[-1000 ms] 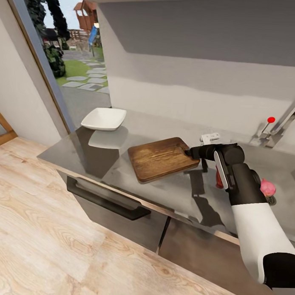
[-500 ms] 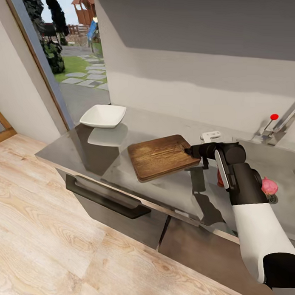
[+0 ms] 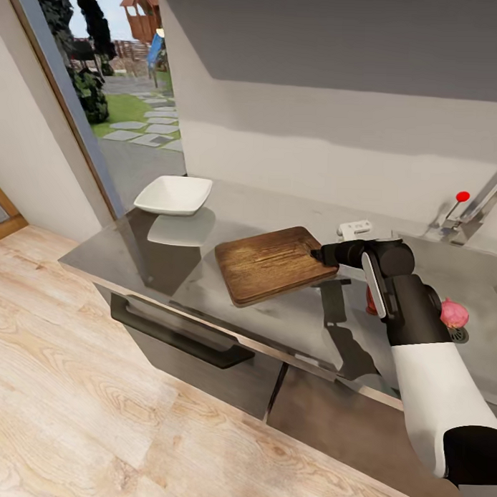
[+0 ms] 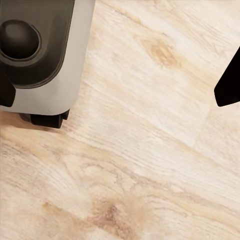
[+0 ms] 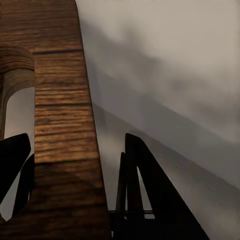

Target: In the kitchen, take the Vidalia onion out of the sink, dice it on the chopping board with the paring knife, put the diced onion into the bowl on the countertop, then place both the paring knife and the chopping board into the sink.

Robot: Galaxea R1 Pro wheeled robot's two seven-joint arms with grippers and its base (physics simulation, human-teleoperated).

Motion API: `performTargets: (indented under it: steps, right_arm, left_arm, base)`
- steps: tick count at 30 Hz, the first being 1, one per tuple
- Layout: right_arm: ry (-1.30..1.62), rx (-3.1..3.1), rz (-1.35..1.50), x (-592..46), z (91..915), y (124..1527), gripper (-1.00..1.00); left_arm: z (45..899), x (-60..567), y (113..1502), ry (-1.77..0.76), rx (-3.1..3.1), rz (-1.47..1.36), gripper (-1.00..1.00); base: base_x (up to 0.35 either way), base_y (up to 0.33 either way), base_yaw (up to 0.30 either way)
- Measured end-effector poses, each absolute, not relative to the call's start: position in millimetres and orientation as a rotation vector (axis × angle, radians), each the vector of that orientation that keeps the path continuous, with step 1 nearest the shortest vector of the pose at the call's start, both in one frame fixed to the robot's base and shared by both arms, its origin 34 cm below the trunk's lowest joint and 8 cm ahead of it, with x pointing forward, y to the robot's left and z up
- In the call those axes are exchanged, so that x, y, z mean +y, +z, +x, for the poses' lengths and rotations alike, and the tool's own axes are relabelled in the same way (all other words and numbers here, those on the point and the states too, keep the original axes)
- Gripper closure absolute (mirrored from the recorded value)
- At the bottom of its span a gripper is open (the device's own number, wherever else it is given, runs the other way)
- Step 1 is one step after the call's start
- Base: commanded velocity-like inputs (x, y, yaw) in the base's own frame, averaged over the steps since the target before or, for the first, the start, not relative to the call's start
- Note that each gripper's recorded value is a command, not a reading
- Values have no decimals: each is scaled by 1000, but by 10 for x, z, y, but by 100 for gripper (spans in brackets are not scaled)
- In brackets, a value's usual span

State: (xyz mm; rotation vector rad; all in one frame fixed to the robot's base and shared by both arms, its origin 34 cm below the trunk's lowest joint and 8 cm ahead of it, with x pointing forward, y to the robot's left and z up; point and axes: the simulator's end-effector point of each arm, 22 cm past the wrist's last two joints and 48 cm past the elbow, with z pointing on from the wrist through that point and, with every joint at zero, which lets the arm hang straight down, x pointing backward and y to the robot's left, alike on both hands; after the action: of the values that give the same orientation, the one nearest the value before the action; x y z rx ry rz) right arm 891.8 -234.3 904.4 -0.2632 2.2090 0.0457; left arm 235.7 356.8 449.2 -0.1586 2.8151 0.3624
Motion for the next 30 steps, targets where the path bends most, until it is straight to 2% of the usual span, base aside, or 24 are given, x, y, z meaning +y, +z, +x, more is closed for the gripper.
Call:
performTargets:
  steps: [30]
  right_arm:
    - [63,2214,-245,-2354,8920,9026,100]
  left_arm:
    - [2366,3569,4494,362,2812,-159,-100]
  base:
    - [0,0,0]
